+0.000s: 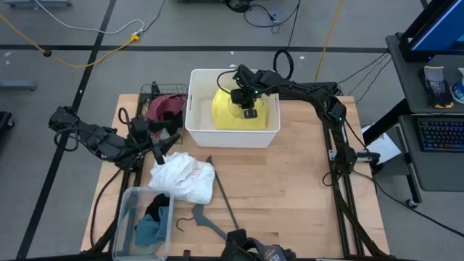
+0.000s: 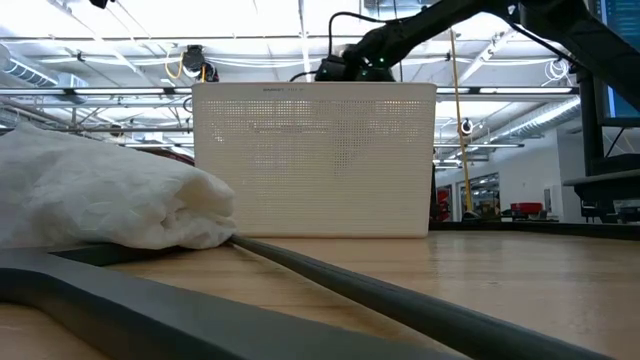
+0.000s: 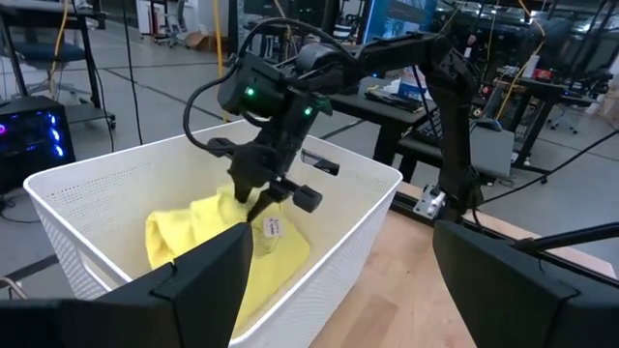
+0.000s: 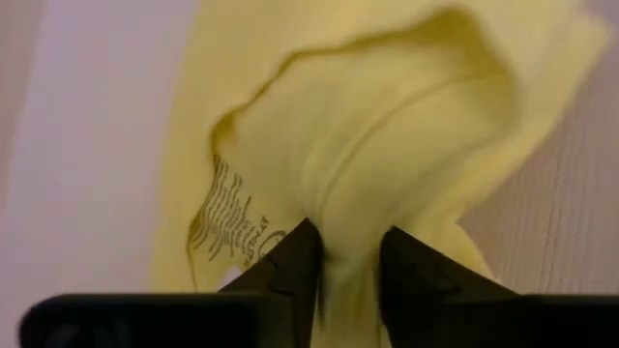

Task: Pick & Place Cloths
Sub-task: Put the yellow shirt into the white bin, then put the white shirt into the white bin

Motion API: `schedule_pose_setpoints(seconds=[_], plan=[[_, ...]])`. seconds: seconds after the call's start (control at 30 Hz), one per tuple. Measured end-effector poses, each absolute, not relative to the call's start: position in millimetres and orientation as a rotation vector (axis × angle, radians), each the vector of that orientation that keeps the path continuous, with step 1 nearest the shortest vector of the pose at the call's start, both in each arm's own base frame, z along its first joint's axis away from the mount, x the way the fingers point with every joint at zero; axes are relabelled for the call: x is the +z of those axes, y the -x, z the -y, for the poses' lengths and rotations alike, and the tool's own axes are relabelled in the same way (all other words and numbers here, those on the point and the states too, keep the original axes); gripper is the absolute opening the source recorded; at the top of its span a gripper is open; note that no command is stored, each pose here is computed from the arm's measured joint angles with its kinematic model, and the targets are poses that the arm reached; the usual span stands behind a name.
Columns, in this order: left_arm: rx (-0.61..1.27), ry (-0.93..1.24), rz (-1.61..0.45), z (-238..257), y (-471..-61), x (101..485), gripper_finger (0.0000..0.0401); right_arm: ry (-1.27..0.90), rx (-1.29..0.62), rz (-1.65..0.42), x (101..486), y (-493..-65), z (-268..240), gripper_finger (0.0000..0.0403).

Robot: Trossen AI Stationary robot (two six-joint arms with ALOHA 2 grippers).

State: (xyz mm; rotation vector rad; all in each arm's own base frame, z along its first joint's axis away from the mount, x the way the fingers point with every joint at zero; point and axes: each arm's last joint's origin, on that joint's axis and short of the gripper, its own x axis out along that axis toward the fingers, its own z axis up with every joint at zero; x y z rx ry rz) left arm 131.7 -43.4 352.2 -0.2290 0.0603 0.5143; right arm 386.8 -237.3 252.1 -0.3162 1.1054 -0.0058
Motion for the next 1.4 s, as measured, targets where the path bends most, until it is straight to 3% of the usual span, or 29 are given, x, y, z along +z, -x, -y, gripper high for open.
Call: schedule_pose_setpoints(seconds=[0.3,0.57,0.97,1.2,1.4], plan=[[0.513,0.228,-0.060,43,-132,352,0.0326,0.356,-0.029,-1.046,256,-396,234,0.0154],[0.511,0.217,-0.063,43,-132,352,0.0326,0.515,-0.232,-1.115,280,-392,226,0.0208],[0.479,0.177,-0.082,44,-132,352,0.0326,0.618,-0.144,-0.809,380,-371,138,0.0195],[0.402,0.195,-0.097,46,-133,352,0.0326,0.417,0.123,-0.531,426,-349,80,0.0196],[0.344,0.233,-0.105,48,-134,352,0.0326,0.292,0.227,-0.478,439,-341,40,0.0198]])
